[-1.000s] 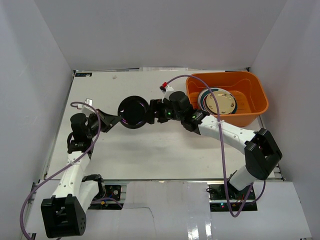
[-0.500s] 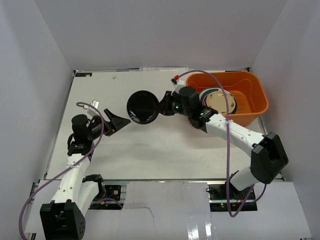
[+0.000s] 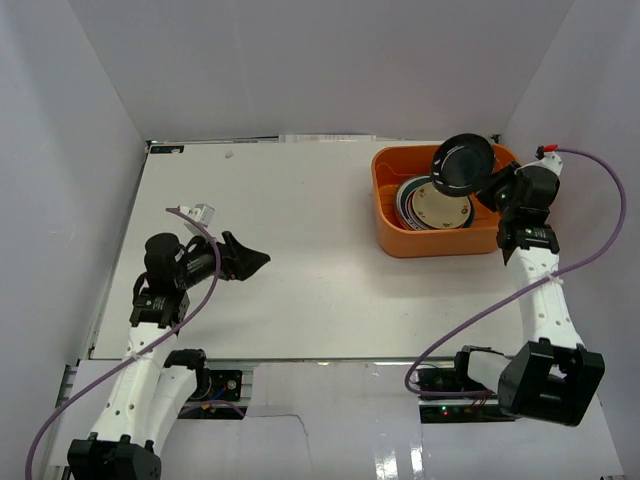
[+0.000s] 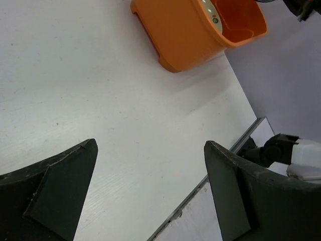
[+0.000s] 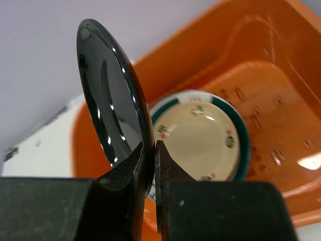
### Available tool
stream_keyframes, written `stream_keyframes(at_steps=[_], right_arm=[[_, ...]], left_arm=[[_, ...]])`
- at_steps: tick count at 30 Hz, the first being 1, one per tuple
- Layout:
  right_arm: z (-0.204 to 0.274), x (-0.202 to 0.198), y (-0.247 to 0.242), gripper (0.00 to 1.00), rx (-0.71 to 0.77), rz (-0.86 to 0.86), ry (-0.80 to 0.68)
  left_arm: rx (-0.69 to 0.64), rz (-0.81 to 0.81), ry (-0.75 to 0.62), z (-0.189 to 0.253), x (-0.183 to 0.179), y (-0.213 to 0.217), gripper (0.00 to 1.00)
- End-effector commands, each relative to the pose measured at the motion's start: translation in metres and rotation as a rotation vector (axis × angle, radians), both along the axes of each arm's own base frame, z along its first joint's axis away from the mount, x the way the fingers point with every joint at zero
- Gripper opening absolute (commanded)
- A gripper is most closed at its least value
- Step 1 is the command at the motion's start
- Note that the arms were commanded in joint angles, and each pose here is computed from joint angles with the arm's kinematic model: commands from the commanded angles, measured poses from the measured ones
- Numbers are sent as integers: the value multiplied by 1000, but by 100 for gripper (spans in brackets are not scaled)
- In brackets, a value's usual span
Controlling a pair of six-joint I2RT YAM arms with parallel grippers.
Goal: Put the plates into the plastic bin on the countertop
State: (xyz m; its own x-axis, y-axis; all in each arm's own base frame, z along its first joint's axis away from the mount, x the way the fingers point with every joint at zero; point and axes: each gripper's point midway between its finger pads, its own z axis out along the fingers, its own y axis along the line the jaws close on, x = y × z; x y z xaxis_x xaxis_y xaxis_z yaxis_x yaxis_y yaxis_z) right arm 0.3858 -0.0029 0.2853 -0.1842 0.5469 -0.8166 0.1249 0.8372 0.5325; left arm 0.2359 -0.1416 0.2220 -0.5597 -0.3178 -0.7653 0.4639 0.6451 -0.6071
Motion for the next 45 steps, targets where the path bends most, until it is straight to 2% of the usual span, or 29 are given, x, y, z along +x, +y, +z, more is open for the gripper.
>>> stream_keyframes(at_steps=[1, 8, 15, 16, 17, 19, 21, 24, 25, 30, 34, 37, 39, 42, 45], right_arm=[[-47, 4, -6, 8, 23, 9, 138], [-83, 19, -8, 9, 63, 16, 248], [-107, 14, 6, 24, 91, 96, 327], [-108, 12, 6, 29, 90, 93, 329], [-109, 11, 2, 42, 79, 71, 322], [-106, 9, -4, 57, 58, 37, 312], [-103, 7, -9, 65, 45, 16, 313], [-81, 2, -18, 94, 16, -41, 259], [-75, 1, -19, 90, 14, -53, 245], [-52, -14, -19, 90, 25, -76, 182], [-47, -26, 1, 90, 63, 15, 135], [-14, -38, 35, 90, 116, 176, 11], [20, -46, 57, 90, 151, 268, -97], [99, -84, 107, 90, 156, 550, -314], [139, -115, 126, 90, 108, 702, -411]], left_arm=[[92, 4, -8, -22, -6, 2, 98], [96, -3, -50, -15, -13, -1, 98], [96, 1, -42, -17, -13, -1, 98], [95, 3, -43, -17, -13, -1, 98], [94, 6, -40, -17, -13, -1, 98], [96, 5, -32, -19, -12, 0, 98], [98, 4, -26, -20, -12, 0, 98], [103, 17, -24, -20, -10, 1, 98], [104, 20, -23, -20, -9, 1, 98], [102, 24, -2, -21, -6, 1, 98], [82, 32, 2, -12, -2, 0, 98], [35, 35, -38, 20, -1, -3, 98], [0, 58, -117, 60, 2, -2, 98], [-63, 91, -253, 126, -2, 0, 98], [-102, 147, -383, 188, -11, 8, 98]])
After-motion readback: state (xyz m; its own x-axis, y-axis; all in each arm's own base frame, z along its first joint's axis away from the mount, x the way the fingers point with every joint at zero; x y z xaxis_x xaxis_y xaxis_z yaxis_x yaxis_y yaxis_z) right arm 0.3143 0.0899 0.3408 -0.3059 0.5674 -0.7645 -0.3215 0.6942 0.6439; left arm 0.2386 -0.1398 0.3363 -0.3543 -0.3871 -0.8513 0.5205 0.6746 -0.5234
